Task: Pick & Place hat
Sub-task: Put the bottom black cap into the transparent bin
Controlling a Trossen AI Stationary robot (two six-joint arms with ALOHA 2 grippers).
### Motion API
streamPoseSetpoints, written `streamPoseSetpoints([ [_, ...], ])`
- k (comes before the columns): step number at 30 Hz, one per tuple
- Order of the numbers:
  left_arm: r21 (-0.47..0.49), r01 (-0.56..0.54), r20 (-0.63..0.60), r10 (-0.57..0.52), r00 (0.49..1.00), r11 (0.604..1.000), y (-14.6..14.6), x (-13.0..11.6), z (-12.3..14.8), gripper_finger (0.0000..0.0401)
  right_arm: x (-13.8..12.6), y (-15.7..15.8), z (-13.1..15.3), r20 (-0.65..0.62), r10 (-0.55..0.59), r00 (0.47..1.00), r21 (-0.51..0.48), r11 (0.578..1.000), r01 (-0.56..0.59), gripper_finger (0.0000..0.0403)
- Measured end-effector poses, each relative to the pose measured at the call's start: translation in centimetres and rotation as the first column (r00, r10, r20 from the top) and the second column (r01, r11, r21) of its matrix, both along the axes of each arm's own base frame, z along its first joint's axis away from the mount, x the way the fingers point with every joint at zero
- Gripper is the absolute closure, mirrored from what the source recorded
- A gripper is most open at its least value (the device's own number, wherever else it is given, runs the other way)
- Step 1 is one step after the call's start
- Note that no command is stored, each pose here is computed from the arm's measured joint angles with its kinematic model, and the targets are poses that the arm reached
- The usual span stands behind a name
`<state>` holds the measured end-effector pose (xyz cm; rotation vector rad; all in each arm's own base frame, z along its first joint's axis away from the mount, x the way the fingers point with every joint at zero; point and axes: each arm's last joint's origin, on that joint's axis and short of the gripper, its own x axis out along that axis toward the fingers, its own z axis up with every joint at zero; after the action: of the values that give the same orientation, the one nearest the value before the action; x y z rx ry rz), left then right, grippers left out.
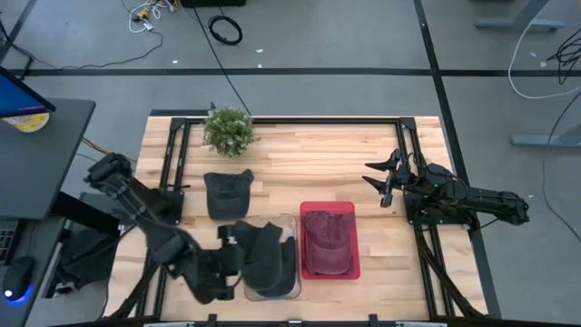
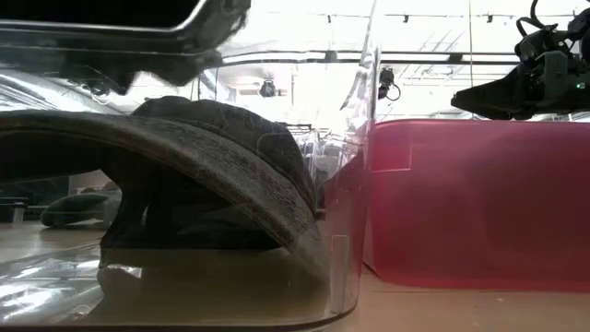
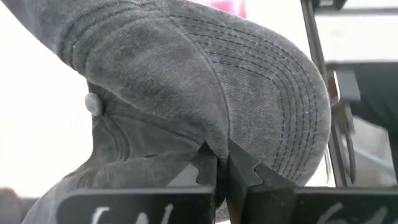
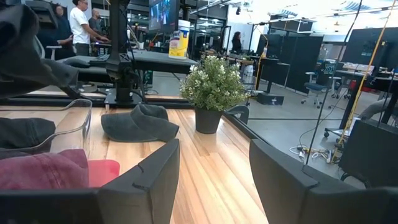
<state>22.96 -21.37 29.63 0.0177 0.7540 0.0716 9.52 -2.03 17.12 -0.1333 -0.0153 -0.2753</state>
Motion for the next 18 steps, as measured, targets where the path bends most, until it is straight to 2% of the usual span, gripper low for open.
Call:
streamPoseSetpoints([
  [5,0.007,-0.013,0.024,0.013,1.000,1.000,0.8,1.7,-0.2,0.0392,0.0,0.0,0.0,0.000,0.000,1.000,0.000,1.000,0.000,0.0204],
  [12,-0.048,0.045,-0.097,-0.050,0.994,0.998,1.3,4.8,-2.8,0.0394,0.0,0.0,0.0,0.000,0.000,1.000,0.000,1.000,0.000,0.0204],
  [14,-0.092,0.066,-0.151,-0.080,0.985,0.993,1.4,5.8,-3.9,0.0394,0.0,0.0,0.0,0.000,0.000,1.000,0.000,1.000,0.000,0.0204],
  [18,-0.129,0.056,-0.228,-0.084,0.970,0.990,1.8,7.2,-5.6,0.0391,0.0,0.0,0.0,0.000,0.000,1.000,0.000,1.000,0.000,0.0204],
])
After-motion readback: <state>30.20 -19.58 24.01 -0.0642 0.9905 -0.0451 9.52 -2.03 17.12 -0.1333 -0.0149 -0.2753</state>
